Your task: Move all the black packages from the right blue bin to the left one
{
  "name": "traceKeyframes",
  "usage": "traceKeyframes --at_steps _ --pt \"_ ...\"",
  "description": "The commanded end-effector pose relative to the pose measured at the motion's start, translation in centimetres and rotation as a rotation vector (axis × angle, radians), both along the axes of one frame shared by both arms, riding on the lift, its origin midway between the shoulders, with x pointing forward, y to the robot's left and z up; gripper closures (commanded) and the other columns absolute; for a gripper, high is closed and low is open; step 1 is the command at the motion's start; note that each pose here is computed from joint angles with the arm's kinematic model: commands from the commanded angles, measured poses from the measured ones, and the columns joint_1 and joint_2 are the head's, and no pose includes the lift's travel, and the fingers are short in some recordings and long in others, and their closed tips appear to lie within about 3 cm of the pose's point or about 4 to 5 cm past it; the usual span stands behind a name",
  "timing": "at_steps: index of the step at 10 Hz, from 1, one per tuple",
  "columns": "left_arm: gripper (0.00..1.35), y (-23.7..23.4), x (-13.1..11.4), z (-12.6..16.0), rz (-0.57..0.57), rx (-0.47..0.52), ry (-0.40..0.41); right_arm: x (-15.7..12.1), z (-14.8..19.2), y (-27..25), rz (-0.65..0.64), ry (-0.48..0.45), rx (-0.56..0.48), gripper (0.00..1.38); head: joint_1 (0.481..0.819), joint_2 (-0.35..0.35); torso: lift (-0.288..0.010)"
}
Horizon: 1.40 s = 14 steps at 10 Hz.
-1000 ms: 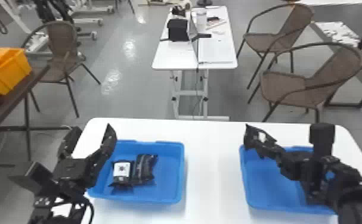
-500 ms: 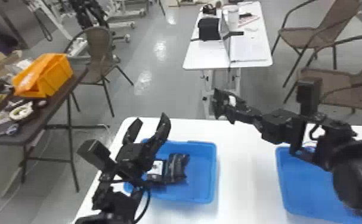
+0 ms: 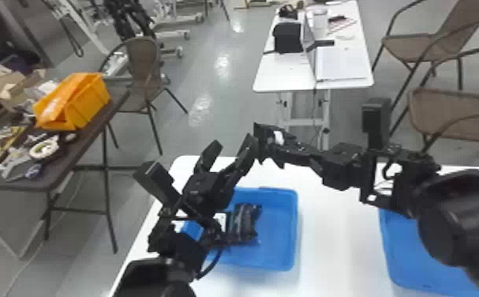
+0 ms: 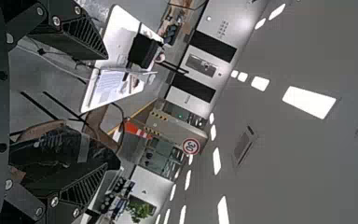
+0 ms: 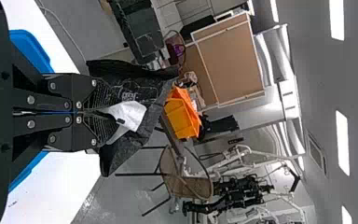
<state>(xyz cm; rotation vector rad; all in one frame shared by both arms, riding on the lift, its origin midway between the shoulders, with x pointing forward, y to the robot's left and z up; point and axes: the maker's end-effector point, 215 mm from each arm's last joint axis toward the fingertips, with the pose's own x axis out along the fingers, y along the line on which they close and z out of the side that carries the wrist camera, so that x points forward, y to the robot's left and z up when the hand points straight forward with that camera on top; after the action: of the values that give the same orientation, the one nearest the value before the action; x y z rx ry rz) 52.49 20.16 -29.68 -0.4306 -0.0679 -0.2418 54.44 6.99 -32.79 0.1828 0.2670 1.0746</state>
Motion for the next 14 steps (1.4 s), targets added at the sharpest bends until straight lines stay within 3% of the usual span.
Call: traceKeyframes --at_steps 1,4,6,9,10,11,14 --pt "0.23 -0.3 0.0 -0.3 -0.009 -0.002 0.014 -0.1 0.0 0.5 0.013 0.002 -0.001 1.14 0.687 0.271 0.0" --pt "0.23 -2.2 0.2 0.0 -0.072 -0.005 0.014 0.3 -0.3 0.6 0.007 0.01 0.007 1.13 0.689 0.269 0.0" --pt "0.23 -5.0 0.7 -0.1 -0.158 0.003 0.039 0.6 -0.2 0.6 0.005 0.008 0.008 1.14 0.69 0.253 0.0" --pt "0.26 -6.1 0.7 -1.4 -0.195 0.01 0.091 0.6 0.0 0.8 0.008 0.007 0.012 1.14 0.691 0.222 0.0" --pt "0.65 -6.2 1.0 -1.7 -0.199 0.048 0.102 0.6 0.0 0.8 0.007 0.007 0.012 1.14 0.693 0.221 0.0" --pt "1.25 -6.3 1.1 -2.2 -0.207 0.048 0.125 0.6 0.0 0.8 0.009 0.008 0.013 1.14 0.695 0.219 0.0" --pt "1.22 -4.8 1.1 -0.9 -0.154 0.032 0.067 0.5 0.0 0.8 0.008 0.012 0.017 1.14 0.693 0.225 0.0"
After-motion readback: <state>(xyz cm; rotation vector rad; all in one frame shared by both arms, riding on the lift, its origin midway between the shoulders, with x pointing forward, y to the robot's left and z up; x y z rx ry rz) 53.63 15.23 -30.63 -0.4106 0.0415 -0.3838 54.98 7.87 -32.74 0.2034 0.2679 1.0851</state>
